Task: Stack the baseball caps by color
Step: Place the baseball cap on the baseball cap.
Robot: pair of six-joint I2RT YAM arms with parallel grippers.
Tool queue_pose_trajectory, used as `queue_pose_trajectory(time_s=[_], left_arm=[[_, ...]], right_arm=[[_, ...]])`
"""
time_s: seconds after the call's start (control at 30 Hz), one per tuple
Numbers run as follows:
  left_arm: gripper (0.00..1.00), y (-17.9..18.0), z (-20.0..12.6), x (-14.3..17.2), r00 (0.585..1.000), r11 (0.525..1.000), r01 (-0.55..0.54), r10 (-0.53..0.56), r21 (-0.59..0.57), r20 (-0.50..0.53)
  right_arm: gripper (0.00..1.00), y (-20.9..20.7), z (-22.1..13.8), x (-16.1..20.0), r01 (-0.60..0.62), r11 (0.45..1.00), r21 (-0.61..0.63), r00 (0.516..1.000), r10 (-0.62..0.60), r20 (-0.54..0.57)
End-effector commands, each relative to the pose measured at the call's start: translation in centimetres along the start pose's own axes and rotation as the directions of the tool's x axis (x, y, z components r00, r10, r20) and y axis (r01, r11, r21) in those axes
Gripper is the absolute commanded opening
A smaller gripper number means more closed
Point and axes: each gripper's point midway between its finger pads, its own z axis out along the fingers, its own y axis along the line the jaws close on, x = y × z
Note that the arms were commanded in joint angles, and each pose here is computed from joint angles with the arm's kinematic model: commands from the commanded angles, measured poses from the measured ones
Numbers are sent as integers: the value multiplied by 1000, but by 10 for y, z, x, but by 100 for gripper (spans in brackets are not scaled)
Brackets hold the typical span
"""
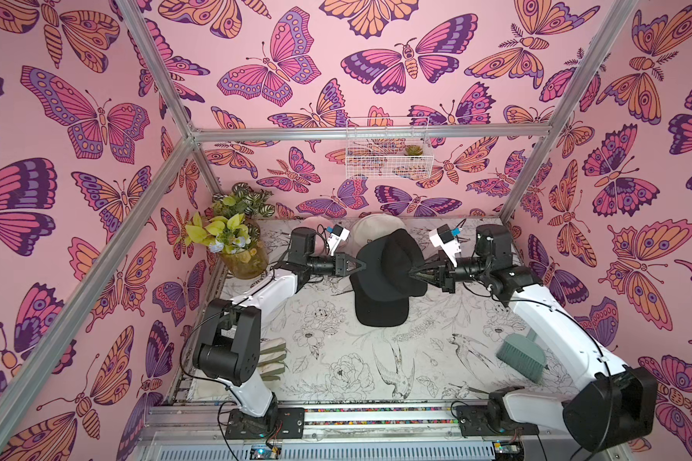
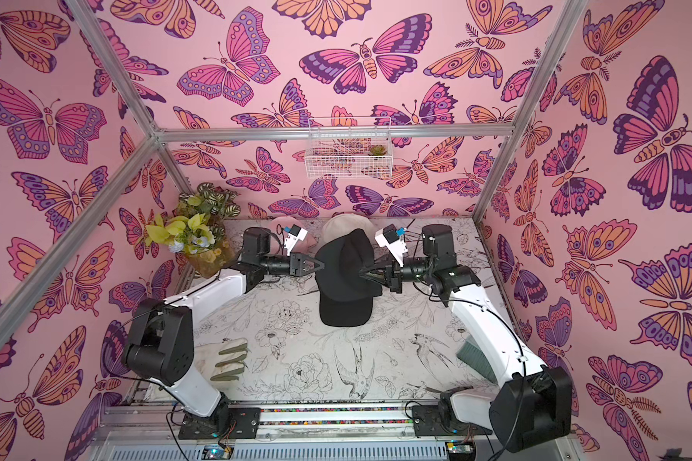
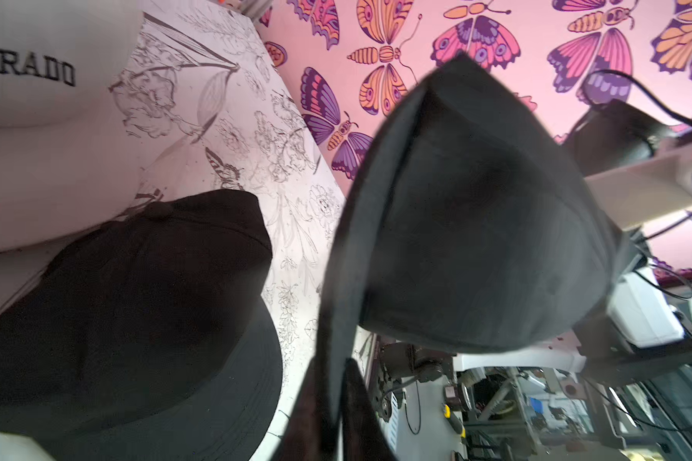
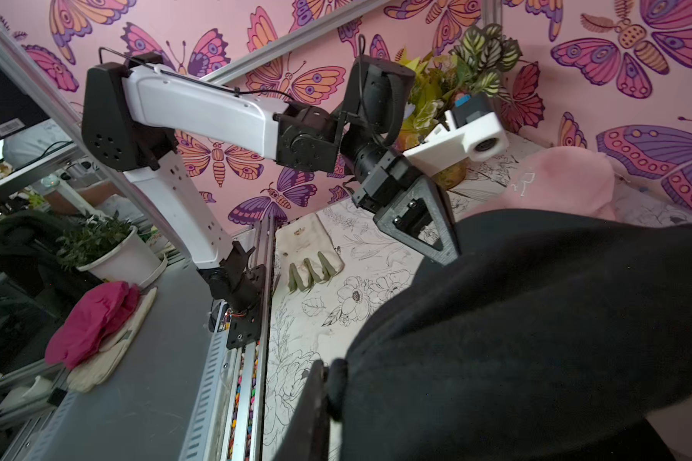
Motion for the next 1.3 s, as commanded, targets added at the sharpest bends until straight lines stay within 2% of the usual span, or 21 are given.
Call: queue_pose_trajectory(time_s=[0.0,0.07,0.17,0.27,0.37,0.47,0.53,0.6,0.67,0.77,0.87,0.97,1.03,1.13,1.27], left_arm=[[52,46,-17,0,998,968,0,15,-251,57],[56,41,-23,0,997,960,-43,59,-275,52],[61,31,-32,-4,988,943,-123,144,-308,47],[67,19,-42,-11,971,920,-206,235,-333,48],[66,-4,-48,-15,948,908,-288,314,-304,41],[69,-26,-52,-13,920,894,-373,391,-249,26],[77,-42,-54,-6,900,884,-427,436,-189,12],[88,-64,-55,8,876,873,-482,483,-72,-8],[89,-90,-58,30,849,849,-523,526,74,-37],[89,-110,-62,54,803,802,-578,592,149,-71],[89,-122,-60,75,752,754,-627,652,195,-103],[88,-133,-52,96,717,726,-635,681,265,-147],[94,-134,-45,110,681,706,-641,704,302,-200],[97,-125,-29,121,634,697,-654,717,295,-290],[97,-129,-21,132,609,685,-617,727,387,-316]], right_arm=[[0,38,-1,-14,140,983,-121,990,-140,8],[0,34,2,-8,153,984,-93,987,-156,-27],[0,33,8,10,211,975,-71,964,-220,-153],[0,36,17,30,270,959,-89,910,-284,-303],[0,41,23,48,324,935,-141,844,-353,-403],[0,61,28,61,362,889,-280,799,-451,-399],[0,71,31,66,359,870,-337,773,-480,-415],[0,77,33,72,347,857,-380,749,-497,-438],[0,83,33,80,329,842,-427,716,-517,-469],[0,85,32,94,292,838,-462,662,-525,-534],[0,85,32,103,275,832,-481,629,-534,-565],[0,88,34,105,271,818,-507,615,-552,-563],[0,89,37,105,274,809,-519,610,-564,-557],[0,92,39,105,280,794,-539,600,-583,-547],[0,92,41,109,257,782,-568,596,-591,-544]])
